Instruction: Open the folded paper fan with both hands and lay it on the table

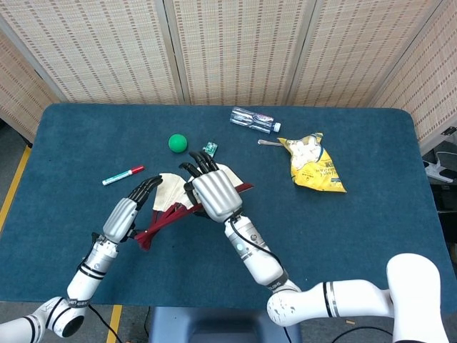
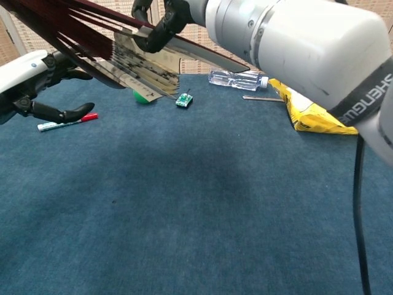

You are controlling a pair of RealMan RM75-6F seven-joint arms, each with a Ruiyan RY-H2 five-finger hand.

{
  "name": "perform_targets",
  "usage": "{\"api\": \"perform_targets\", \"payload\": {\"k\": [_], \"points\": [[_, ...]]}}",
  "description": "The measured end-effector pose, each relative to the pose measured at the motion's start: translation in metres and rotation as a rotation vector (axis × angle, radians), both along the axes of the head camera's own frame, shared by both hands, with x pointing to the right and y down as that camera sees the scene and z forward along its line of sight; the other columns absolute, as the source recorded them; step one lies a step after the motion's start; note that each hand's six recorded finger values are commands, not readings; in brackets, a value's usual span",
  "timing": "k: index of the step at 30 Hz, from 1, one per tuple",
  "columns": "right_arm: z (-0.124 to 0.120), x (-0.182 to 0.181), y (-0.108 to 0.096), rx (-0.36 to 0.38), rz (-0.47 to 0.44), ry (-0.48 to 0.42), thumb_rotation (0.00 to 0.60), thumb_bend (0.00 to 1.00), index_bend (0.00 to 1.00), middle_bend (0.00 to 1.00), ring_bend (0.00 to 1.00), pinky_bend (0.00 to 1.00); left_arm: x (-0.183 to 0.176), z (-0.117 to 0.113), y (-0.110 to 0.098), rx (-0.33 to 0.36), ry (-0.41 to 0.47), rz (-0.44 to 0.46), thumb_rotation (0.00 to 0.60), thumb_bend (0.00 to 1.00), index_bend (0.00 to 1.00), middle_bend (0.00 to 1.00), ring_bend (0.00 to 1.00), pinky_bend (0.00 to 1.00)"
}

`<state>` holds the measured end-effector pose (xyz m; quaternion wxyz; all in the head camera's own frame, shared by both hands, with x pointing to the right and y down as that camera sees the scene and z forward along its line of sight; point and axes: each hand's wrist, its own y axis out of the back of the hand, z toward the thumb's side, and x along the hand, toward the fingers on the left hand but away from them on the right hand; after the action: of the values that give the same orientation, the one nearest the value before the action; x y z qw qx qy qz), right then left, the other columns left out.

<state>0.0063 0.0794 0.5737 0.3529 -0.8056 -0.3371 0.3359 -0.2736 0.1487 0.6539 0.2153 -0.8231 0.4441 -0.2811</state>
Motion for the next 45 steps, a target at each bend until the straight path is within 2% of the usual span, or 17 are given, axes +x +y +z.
{"api": "perform_targets", "payload": {"k": [4, 6, 11, 17, 22, 29, 32, 41, 45], "points": [[0.001, -0.005, 0.001, -0.007, 0.006, -0.008, 0.600, 0.67, 0.82, 0.19, 0.00, 0.04, 0.003, 0.004, -0.004, 0.000, 0.008, -0.021, 0.600, 0.38, 0.01, 0.01, 0.00, 0.13], [0.003, -0.006, 0.001, -0.010, 0.011, -0.010, 0.600, 0.67, 0.82, 0.19, 0.00, 0.04, 0.005, 0.004, -0.005, -0.006, 0.028, -0.030, 0.600, 0.38, 0.06, 0.04, 0.00, 0.14], [0.008, -0.012, 0.002, -0.023, 0.019, -0.023, 0.600, 0.67, 0.82, 0.19, 0.00, 0.04, 0.010, 0.004, -0.006, 0.002, 0.089, -0.076, 0.600, 0.37, 0.24, 0.20, 0.05, 0.14], [0.011, -0.017, 0.004, -0.022, 0.021, -0.036, 0.600, 0.67, 0.81, 0.19, 0.00, 0.04, 0.011, 0.004, -0.008, 0.025, 0.115, -0.130, 0.600, 0.39, 0.40, 0.39, 0.15, 0.15], [0.010, -0.018, 0.003, -0.012, 0.023, -0.040, 0.600, 0.67, 0.81, 0.19, 0.00, 0.04, 0.011, 0.007, -0.008, 0.022, 0.108, -0.136, 0.600, 0.41, 0.46, 0.46, 0.19, 0.15], [0.015, -0.017, 0.005, -0.020, 0.021, -0.029, 0.600, 0.67, 0.81, 0.19, 0.00, 0.04, 0.009, 0.004, -0.011, 0.024, 0.144, -0.170, 0.600, 0.50, 0.55, 0.57, 0.26, 0.15], [0.019, -0.016, 0.005, -0.025, 0.021, -0.024, 0.600, 0.67, 0.81, 0.19, 0.00, 0.04, 0.007, 0.002, -0.013, 0.039, 0.153, -0.192, 0.600, 0.58, 0.61, 0.63, 0.31, 0.17], [0.021, -0.014, 0.004, -0.020, 0.025, -0.019, 0.600, 0.67, 0.80, 0.19, 0.00, 0.04, 0.002, 0.002, -0.015, 0.064, 0.126, -0.205, 0.600, 0.74, 0.70, 0.74, 0.39, 0.21], [0.017, -0.008, -0.001, -0.010, 0.036, -0.018, 0.600, 0.67, 0.80, 0.19, 0.00, 0.04, -0.004, 0.003, -0.017, 0.079, 0.105, -0.219, 0.600, 0.76, 0.71, 0.76, 0.40, 0.22]]}}
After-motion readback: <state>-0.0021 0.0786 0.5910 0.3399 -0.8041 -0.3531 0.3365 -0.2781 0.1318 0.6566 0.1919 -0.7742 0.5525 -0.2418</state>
